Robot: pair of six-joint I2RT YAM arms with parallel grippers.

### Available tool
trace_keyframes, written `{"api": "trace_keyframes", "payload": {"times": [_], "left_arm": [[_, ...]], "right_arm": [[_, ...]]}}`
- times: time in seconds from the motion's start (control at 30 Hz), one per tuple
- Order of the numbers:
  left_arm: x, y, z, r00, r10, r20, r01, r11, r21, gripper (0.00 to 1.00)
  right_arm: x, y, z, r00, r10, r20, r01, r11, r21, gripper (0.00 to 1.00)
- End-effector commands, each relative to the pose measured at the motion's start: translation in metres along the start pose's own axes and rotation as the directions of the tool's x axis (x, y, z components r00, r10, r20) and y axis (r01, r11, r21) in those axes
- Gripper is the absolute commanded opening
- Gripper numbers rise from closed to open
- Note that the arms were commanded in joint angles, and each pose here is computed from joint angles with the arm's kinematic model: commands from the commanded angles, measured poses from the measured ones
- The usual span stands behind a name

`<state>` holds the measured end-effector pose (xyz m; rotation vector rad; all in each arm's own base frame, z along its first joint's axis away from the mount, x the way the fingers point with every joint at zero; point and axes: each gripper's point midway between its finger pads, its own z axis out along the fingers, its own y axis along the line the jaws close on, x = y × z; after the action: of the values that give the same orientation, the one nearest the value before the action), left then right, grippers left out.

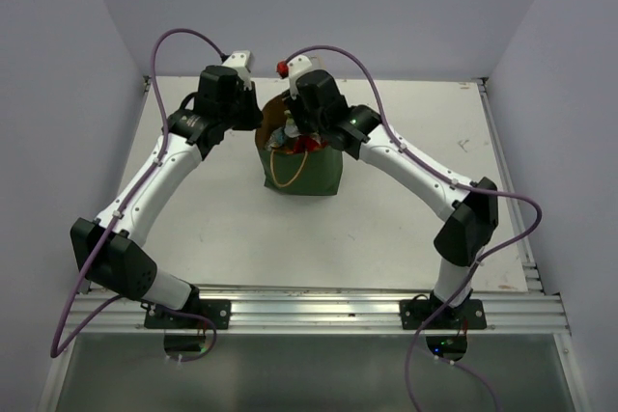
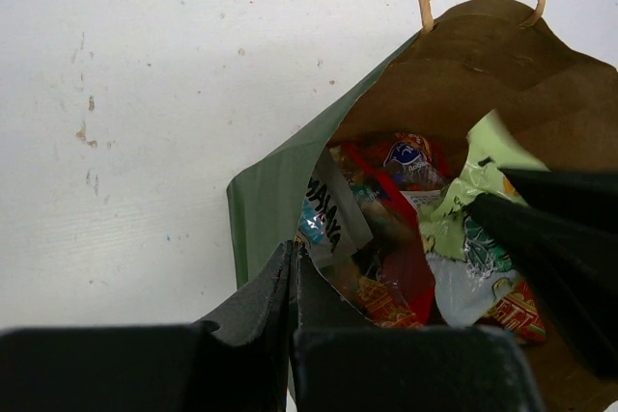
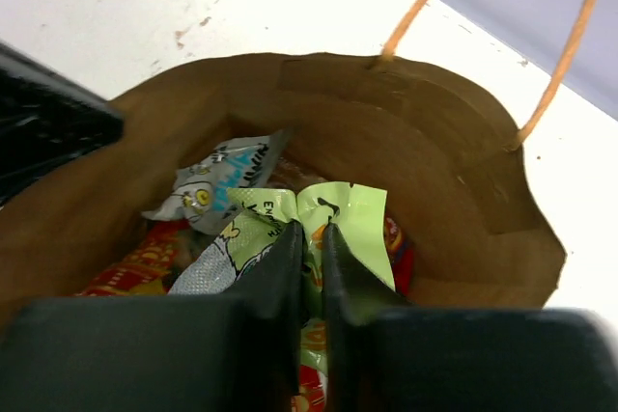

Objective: Place the snacks into the paper bag

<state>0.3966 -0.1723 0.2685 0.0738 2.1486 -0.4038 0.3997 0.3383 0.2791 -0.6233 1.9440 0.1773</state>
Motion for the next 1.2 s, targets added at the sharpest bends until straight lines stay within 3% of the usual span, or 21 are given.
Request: {"api": "trace_keyframes", "payload": {"times": [0.0, 0.03, 0.1, 0.2, 0.3, 0.5, 0.9, 0.97, 1.1, 1.17], "left_arm": [[-0.023, -0.007, -0.008, 0.998, -0.002, 0.069, 0.000, 1.000, 0.020, 0.02], [-0.024, -0.007, -0.007, 0.998, -0.003, 0.071, 0.002, 1.000, 0.021, 0.02], [-0.022, -0.006, -0.006, 0.998, -0.006, 0.068, 0.005, 1.000, 0.020, 0.02], [-0.020, -0.006, -0.005, 0.998, -0.006, 0.063, 0.005, 1.000, 0.019, 0.01], [-0.018, -0.005, -0.004, 0.998, -0.011, 0.060, 0.009, 1.000, 0.018, 0.01], [-0.012, -0.004, -0.003, 0.999, -0.013, 0.050, 0.012, 1.000, 0.016, 0.01], [-0.010, -0.003, -0.006, 0.999, -0.011, 0.050, 0.010, 1.000, 0.016, 0.01], [-0.008, -0.003, -0.005, 0.999, -0.010, 0.047, 0.009, 1.000, 0.015, 0.01], [-0.006, -0.002, -0.006, 0.999, -0.010, 0.044, 0.009, 1.000, 0.014, 0.00], [-0.004, -0.002, -0.009, 0.999, -0.013, 0.041, 0.012, 1.000, 0.013, 0.00]], "right_arm": [[-0.042, -0.012, -0.010, 0.994, 0.035, 0.106, -0.036, 0.999, 0.013, 0.39], [-0.044, -0.014, -0.012, 0.993, 0.037, 0.110, -0.040, 0.999, 0.020, 0.54], [-0.065, -0.021, -0.033, 0.982, 0.084, 0.167, -0.090, 0.996, 0.027, 0.64], [-0.095, -0.045, -0.069, 0.966, 0.123, 0.226, -0.148, 0.984, 0.097, 0.64], [-0.093, -0.061, -0.085, 0.977, 0.115, 0.177, -0.145, 0.976, 0.162, 0.63], [-0.026, -0.068, -0.073, 0.993, 0.117, -0.033, -0.104, 0.957, 0.269, 0.61], [0.056, -0.066, -0.050, 0.961, 0.214, -0.176, -0.154, 0.940, 0.303, 0.55], [0.060, -0.068, -0.047, 0.958, 0.228, -0.173, -0.168, 0.937, 0.305, 0.50], [0.065, -0.068, -0.047, 0.955, 0.230, -0.186, -0.168, 0.940, 0.298, 0.00], [0.056, -0.068, -0.051, 0.958, 0.231, -0.170, -0.176, 0.941, 0.287, 0.00]]}}
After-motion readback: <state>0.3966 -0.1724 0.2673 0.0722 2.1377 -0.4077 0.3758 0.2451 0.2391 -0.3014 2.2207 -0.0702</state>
